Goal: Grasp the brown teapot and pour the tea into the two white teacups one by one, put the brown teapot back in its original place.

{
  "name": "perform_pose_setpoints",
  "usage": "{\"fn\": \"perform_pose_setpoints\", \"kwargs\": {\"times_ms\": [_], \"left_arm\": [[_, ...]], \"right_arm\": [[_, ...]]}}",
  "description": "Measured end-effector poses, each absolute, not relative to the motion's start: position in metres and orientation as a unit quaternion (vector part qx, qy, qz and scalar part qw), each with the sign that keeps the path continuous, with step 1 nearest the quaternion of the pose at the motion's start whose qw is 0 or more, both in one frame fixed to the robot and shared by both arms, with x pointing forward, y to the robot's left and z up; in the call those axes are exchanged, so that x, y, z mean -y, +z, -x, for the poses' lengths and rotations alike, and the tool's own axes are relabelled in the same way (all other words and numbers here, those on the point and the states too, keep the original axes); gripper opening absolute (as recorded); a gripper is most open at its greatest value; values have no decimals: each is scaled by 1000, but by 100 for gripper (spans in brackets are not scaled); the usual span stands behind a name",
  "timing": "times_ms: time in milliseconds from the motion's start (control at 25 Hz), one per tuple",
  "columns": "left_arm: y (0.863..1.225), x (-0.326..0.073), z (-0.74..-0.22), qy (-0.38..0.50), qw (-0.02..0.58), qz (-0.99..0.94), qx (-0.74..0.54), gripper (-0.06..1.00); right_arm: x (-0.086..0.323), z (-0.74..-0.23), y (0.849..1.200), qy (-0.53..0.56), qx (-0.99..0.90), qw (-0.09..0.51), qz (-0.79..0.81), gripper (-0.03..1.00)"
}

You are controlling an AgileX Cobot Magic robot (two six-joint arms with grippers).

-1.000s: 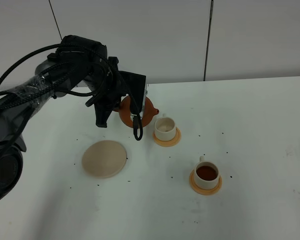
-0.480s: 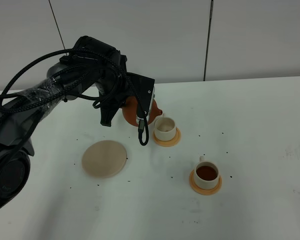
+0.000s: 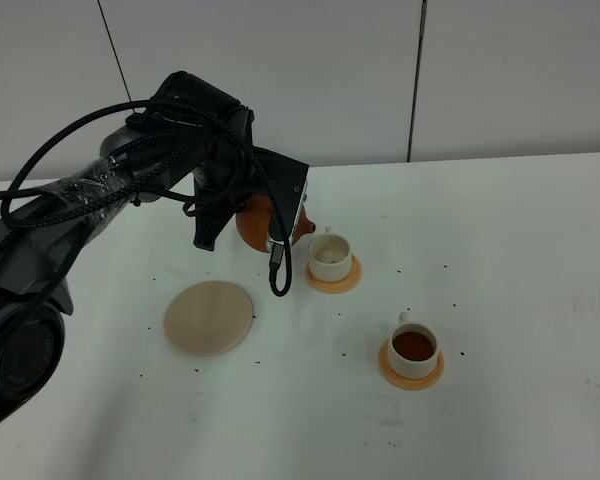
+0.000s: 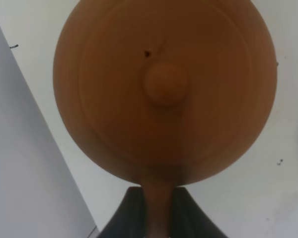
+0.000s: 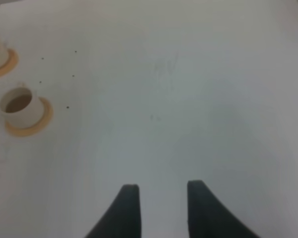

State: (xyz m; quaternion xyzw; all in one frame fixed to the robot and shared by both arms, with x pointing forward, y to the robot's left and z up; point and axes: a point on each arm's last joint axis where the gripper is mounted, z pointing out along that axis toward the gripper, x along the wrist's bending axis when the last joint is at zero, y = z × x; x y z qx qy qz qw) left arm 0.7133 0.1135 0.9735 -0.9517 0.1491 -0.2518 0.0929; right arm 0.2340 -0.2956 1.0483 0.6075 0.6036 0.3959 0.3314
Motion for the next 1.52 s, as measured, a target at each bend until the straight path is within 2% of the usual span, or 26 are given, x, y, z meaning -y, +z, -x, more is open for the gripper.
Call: {"fn": "perform_pose_setpoints", "kwargs": {"times_ms": [1520], "left_arm": [[982, -96, -703, -263, 155, 933, -191, 17]], "right_arm": [[296, -234, 1048, 396, -604, 331, -607, 23]]}}
